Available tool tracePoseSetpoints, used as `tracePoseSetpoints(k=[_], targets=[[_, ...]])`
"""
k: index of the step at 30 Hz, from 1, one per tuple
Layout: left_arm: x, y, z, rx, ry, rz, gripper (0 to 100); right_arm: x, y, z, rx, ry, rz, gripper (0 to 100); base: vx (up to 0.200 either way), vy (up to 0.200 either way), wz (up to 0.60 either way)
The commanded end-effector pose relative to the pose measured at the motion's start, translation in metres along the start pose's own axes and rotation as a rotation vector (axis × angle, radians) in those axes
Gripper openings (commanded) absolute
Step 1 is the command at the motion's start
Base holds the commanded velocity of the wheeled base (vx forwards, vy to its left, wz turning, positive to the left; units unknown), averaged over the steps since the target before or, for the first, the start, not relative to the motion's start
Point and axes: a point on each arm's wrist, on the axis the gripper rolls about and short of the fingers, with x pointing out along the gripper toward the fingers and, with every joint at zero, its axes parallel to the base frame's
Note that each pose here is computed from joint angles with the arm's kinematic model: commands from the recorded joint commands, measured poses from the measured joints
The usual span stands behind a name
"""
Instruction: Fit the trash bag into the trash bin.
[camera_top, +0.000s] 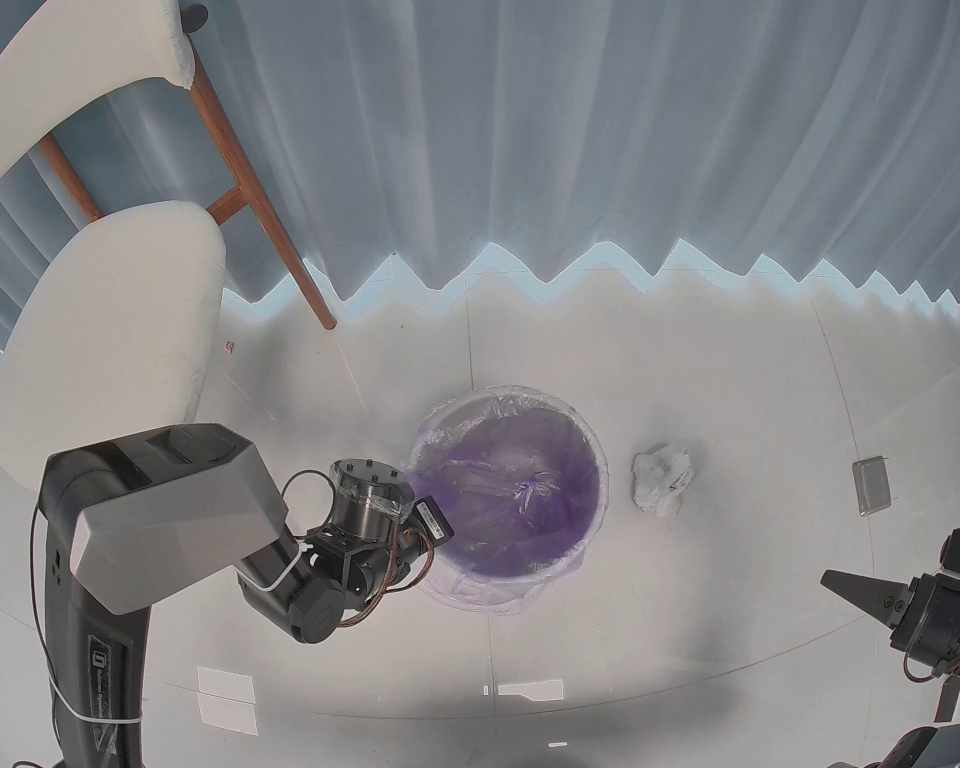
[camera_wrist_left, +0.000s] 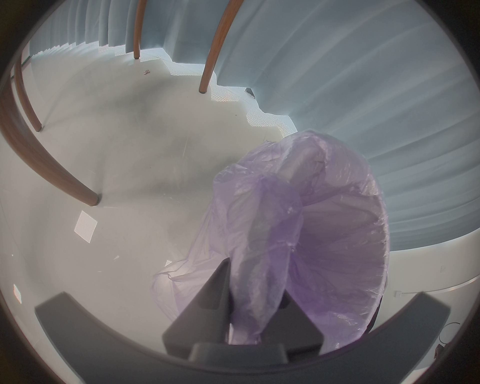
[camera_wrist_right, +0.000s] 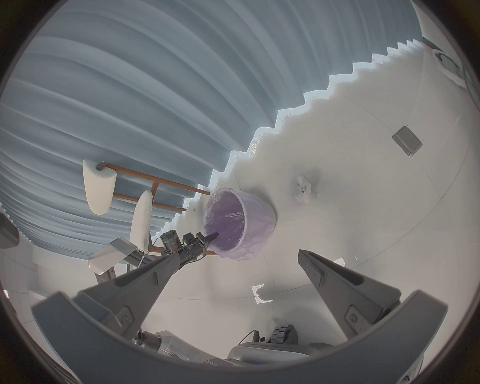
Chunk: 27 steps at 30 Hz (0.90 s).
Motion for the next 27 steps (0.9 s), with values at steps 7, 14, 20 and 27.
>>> tracePoseSetpoints(k=[7,14,20,27], targets=[[0.005,0.005,-0.007,0.003,0.015,0.016,100,0.0,0.0,-0.001,-0.003,0.001,0.0,100,0.0,0.0,0.0],[-0.014,-0.007,0.006,-0.001,-0.017,-0.014,100,0.0,-0.002,-0.003,-0.005,0.011,-0.007,100,0.0,0.0,0.0],[-0.061,-0.012,0.011,0.005,-0.007,-0.023,100,0.002,0.001,0.001,-0.008,0.011,-0.003,100,0.0,0.0,0.0],[-0.138,-0.033,0.018,0.01,-0.071,-0.162,100,0.035,0.013,0.025,-0.03,0.061,-0.029,100,0.0,0.0,0.0]])
